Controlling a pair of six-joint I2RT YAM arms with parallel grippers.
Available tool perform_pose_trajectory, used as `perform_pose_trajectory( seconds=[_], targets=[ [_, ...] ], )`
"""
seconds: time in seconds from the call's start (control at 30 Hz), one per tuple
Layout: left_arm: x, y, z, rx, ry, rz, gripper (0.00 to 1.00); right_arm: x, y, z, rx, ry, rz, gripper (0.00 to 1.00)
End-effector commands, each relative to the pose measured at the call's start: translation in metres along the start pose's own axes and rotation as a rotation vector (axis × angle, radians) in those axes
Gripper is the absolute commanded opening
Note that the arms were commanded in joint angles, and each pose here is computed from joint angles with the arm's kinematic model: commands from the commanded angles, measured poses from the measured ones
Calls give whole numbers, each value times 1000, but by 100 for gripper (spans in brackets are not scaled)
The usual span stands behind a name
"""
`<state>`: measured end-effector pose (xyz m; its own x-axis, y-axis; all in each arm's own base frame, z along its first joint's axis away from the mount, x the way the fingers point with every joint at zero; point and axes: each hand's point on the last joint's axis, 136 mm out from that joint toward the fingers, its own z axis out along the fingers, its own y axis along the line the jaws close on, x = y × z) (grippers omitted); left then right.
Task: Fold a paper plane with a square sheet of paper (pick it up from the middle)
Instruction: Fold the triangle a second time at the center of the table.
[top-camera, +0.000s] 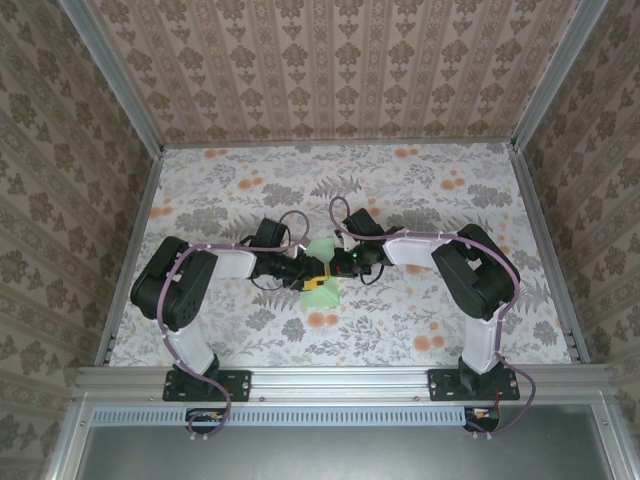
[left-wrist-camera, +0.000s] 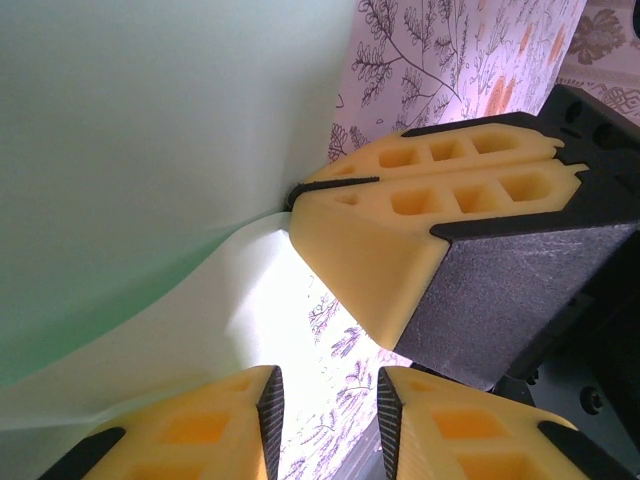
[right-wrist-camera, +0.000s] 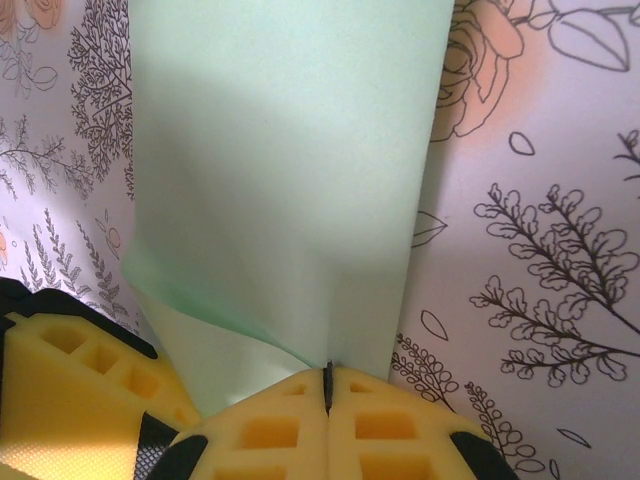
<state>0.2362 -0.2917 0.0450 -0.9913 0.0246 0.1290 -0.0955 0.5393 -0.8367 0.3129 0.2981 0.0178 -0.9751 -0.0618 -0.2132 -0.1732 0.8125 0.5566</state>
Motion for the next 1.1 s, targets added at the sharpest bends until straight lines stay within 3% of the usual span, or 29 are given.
perform_pose_trajectory(
  seconds=[0.0, 1.07],
  targets=[
    [1, 10, 2, -23, 12, -8, 33, 1, -10, 4, 44, 19, 3, 0],
    [5, 27, 3, -78, 19, -42, 32, 4, -12, 0, 56, 19, 11, 0]
  ],
)
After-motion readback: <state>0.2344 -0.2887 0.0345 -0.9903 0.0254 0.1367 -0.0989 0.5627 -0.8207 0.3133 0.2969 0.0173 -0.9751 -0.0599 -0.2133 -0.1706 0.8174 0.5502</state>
